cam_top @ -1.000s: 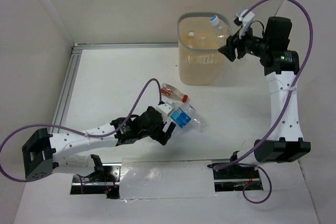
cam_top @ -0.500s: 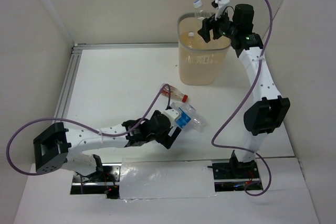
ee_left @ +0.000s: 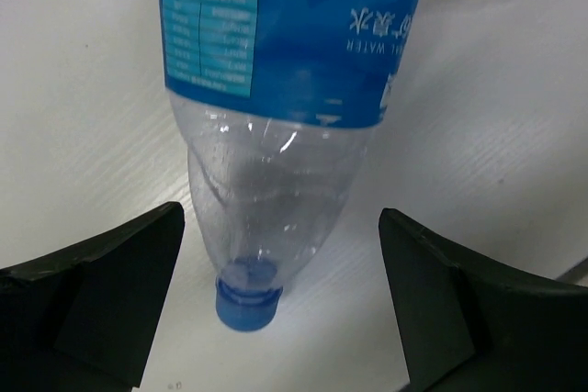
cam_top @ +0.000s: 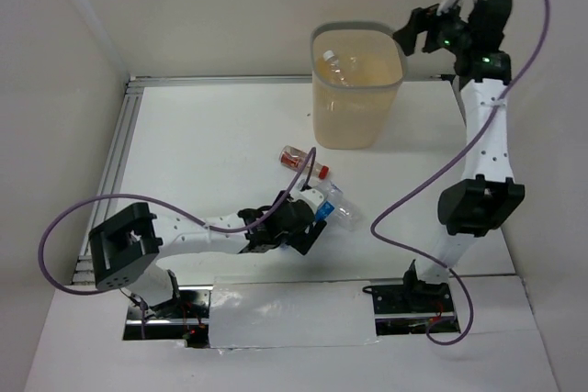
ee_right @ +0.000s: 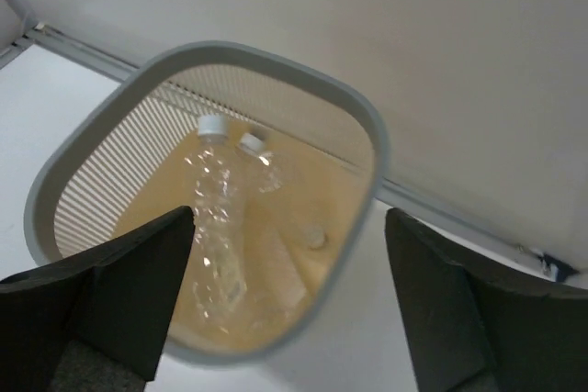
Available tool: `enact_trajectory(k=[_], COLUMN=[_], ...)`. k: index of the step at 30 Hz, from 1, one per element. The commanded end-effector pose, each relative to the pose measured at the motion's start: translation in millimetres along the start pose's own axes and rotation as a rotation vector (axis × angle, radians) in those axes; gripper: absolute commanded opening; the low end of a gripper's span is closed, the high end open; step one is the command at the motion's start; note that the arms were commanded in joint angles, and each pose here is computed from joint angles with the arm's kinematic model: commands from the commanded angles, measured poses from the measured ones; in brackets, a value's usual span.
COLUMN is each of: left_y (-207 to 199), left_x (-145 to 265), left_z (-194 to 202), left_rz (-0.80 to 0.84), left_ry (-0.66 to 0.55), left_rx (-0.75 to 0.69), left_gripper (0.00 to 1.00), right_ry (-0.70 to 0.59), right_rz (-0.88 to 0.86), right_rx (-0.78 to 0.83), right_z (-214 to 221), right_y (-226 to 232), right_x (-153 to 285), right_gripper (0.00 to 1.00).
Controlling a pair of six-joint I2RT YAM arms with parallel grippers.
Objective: Put the plastic bottles in the bin
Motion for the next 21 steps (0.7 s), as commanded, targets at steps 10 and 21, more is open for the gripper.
enact_trajectory(k=[10, 21], left_y=[-7.1, -0.7], left_x=[-19.5, 113.4], left_z=[-32.1, -149.4], left_rz=[-0.055, 0.072], left_ry=[-0.080, -0.465], left_rx=[0.015, 0.086], left_gripper=[0.46, 0.32], right_ry=[0.270, 0.468], right_rz=[-0.276, -0.362], right_rx=[-0.114, 0.010], right_z=[122.2, 232.9], right_y=[42.5, 122.2], right_x=[151.8, 194.2], right_gripper=[0.72, 0.65])
Point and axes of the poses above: each gripper's point midway between its finger pads, its own x axis back along the fingers, its own y axis along the line the jaws close on, z = x × y, the point moved 4 cm from there along x, back along the fingers, and after that the axes turned 4 degrees about -x, right-handed, at the moved point
